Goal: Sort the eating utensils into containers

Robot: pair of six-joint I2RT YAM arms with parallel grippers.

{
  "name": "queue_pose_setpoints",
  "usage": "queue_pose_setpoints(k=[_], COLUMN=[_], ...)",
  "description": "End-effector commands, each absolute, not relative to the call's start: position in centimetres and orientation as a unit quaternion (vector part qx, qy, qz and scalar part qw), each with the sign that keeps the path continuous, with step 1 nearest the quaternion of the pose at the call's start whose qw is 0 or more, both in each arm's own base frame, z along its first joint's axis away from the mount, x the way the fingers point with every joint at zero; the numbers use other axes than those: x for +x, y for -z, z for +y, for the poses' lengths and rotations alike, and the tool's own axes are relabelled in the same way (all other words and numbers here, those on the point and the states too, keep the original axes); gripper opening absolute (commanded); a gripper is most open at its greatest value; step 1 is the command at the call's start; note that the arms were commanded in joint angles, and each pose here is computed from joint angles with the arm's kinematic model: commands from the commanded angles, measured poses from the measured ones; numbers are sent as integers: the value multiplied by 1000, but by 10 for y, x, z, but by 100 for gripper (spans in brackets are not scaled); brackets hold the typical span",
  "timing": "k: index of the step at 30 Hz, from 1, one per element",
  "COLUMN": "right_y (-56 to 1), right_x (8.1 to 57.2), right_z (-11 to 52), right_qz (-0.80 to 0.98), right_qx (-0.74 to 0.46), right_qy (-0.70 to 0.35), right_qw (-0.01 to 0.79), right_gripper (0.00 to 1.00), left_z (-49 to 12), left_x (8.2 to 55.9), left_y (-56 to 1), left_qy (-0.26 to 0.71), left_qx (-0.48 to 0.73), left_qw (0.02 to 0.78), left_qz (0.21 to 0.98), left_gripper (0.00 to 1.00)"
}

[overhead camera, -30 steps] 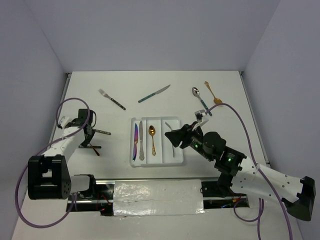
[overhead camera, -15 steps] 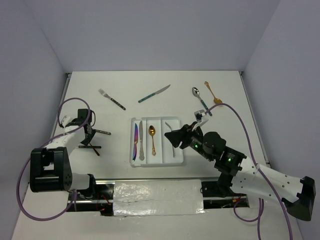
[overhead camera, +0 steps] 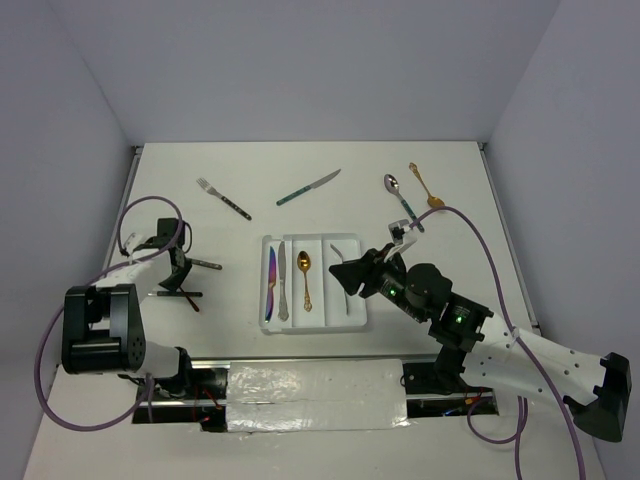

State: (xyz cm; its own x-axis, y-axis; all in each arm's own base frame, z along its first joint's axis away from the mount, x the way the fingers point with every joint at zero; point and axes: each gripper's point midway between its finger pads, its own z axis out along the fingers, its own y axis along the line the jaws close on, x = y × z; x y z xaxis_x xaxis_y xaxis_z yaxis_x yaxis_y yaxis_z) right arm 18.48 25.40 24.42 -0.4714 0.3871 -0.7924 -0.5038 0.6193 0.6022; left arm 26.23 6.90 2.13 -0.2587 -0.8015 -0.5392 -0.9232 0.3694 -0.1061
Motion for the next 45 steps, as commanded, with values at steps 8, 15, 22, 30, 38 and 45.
queue_pose_setpoints(k=[8, 15, 22, 30, 38, 45], right_y=[-256, -256, -257, -257, -257, -257], right_x=[186, 186, 186, 186, 188, 194], right_z=[254, 253, 253, 253, 249, 241], right_qz=[723, 723, 722, 721, 722, 720], right_qx=[-37, -36, -37, -36, -32, -21], right_qy=[-443, -444, -444, -445, -437, -419], right_qw=[529, 529, 529, 529, 536, 553], right_gripper=[53, 53, 53, 53, 53, 53], left_z=[74, 79, 74, 67, -8, -153], left_x=[262, 254, 265, 282, 314, 306], left_y=[-15, -15, -22, -66, -156, -220], left_qy=[-128, -150, -120, -84, 30, 277], left_qx=[-544, -557, -545, -511, -296, -27], left_qw=[260, 254, 273, 316, 444, 510], left_qz=[787, 776, 783, 795, 845, 814], left_gripper=[41, 27, 0, 0, 0, 0])
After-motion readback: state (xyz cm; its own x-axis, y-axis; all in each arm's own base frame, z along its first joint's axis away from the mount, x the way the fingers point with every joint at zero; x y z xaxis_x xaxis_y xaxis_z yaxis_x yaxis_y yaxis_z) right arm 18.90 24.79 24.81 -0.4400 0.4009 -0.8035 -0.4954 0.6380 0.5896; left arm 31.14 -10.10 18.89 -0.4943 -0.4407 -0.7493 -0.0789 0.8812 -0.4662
